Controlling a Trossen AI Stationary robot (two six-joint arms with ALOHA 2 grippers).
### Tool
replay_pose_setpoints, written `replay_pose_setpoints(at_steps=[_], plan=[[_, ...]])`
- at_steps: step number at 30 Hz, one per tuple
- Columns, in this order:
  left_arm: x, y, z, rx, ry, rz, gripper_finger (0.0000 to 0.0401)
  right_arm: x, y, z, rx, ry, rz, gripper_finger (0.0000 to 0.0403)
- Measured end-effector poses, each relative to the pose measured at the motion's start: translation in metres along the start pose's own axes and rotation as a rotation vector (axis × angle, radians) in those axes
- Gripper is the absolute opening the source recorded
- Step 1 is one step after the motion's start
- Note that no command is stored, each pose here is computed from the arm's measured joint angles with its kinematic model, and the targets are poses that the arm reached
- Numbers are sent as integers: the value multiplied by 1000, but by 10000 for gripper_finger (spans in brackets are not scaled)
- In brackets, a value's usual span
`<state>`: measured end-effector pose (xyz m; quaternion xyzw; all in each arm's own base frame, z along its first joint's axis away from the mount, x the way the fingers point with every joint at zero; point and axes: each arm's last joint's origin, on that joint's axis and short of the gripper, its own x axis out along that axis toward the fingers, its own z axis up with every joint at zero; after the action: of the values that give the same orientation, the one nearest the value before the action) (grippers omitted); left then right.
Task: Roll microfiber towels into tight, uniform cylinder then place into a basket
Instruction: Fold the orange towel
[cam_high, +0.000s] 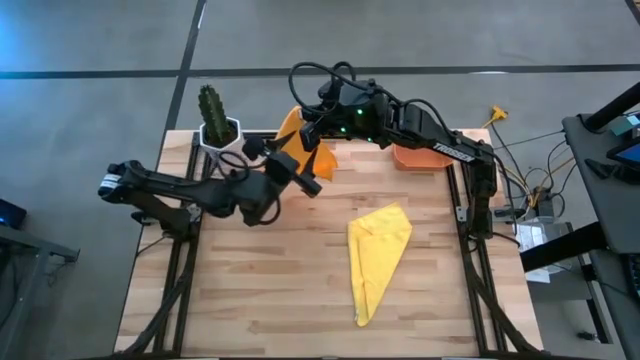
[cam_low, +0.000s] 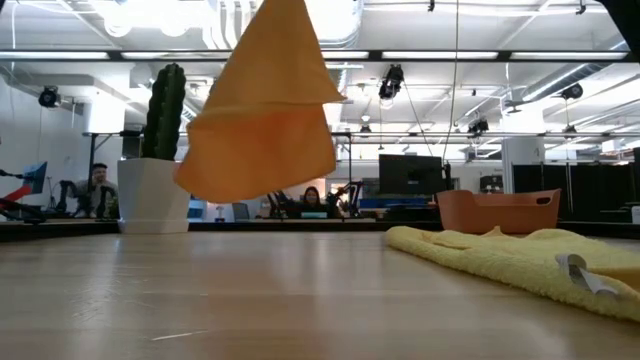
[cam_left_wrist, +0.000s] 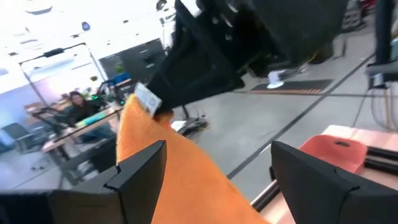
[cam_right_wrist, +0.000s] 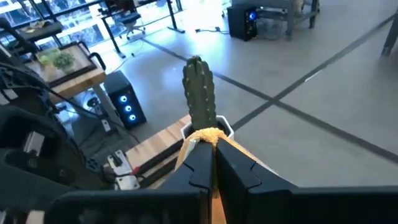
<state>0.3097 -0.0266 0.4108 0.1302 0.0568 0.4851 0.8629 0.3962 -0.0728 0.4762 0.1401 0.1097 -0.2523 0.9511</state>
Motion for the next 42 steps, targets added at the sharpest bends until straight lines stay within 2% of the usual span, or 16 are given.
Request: replay_pose_setpoints(at_steps=[5,10,15,18,22,25,28,37,42], plan=[[10,-9,-6,27,31,59,272,-6,4,5,5,-33,53,9],[14,-5,-9,32,58,130,272,-13,7,9,3,-50,72,9],[15,0,-7,19,57,142,272,-16,10,11,-14,-69,88,9],[15,0,-9,43,66,146,272,-18,12,12,-23,-58,158,9],[11,5,-8,147,104,222,272,-20,12,3,-99,44,211,9],[5,13,-5,260,147,281,272,-22,7,-9,-144,170,178,9],[1,24,-3,319,176,315,272,-24,3,-18,-175,270,151,9],[-17,64,8,287,163,308,272,-26,2,-25,-220,341,149,9],[-24,81,9,317,166,300,272,-28,7,-26,-209,380,307,9]])
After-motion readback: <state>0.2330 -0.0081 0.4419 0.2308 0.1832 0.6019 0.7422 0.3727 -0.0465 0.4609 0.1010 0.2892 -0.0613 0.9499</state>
